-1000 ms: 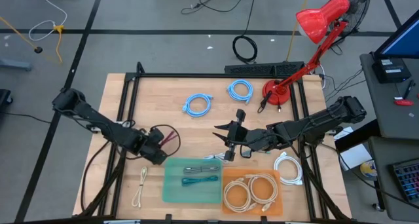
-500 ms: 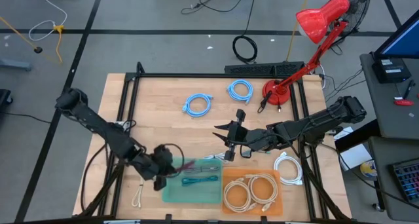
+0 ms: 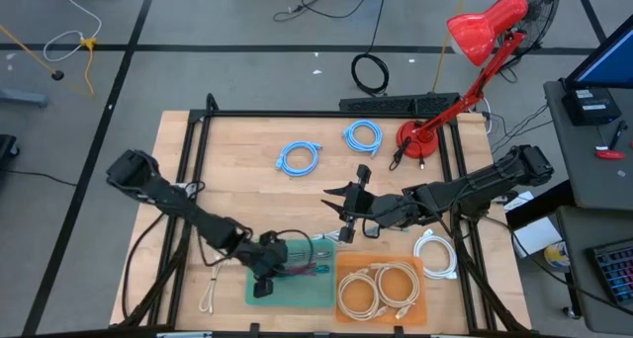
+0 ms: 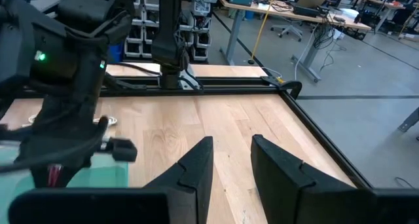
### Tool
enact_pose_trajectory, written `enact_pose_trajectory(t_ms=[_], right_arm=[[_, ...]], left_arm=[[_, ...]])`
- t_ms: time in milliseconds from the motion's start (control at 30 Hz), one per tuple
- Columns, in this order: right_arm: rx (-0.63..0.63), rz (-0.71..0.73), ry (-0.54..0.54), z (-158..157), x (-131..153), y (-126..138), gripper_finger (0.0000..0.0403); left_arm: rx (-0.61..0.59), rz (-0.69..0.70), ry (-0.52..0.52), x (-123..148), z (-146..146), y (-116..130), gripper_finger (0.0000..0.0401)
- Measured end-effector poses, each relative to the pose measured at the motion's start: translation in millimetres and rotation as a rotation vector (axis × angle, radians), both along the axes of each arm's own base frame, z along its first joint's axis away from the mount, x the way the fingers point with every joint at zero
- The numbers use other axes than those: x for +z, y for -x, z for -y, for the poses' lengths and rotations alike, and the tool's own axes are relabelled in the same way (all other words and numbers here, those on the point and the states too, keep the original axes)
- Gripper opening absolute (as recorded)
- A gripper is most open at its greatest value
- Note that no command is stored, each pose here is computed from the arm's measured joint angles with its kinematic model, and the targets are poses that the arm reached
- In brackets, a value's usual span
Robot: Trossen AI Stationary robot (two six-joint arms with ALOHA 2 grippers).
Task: Pick & Place USB Port
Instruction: Put the pink charger cable into the green bin
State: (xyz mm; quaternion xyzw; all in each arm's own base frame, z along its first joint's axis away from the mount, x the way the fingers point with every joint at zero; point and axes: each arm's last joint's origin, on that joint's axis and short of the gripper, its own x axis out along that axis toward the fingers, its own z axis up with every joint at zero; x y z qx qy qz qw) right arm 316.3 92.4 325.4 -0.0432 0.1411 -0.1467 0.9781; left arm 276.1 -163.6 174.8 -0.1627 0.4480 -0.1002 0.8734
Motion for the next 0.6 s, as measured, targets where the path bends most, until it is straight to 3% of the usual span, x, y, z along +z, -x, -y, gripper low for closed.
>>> enact_pose_trajectory(t_ms=[200, 333, 433, 600], right_arm=[[0.000, 0.000, 0.000, 0.0, 0.1, 0.1, 0.0095], [0.000, 0.000, 0.000, 0.0, 0.1, 0.1, 0.0094], [0.000, 0.000, 0.000, 0.0, 0.0, 0.1, 0.0095], [0.000, 0.000, 0.000, 0.0, 0.0, 0.1, 0.0094]], left_arm=[[-0.115, 0.003, 0.020, 3.0, 11.9, -35.8, 0.0014], [-0.152, -0.108, -0.019, -11.7, 16.3, -48.7, 0.0014], [-0.150, -0.188, -0.050, -22.8, 15.8, -50.5, 0.0014], [-0.142, -0.206, -0.064, -27.3, 13.7, -51.4, 0.0014]])
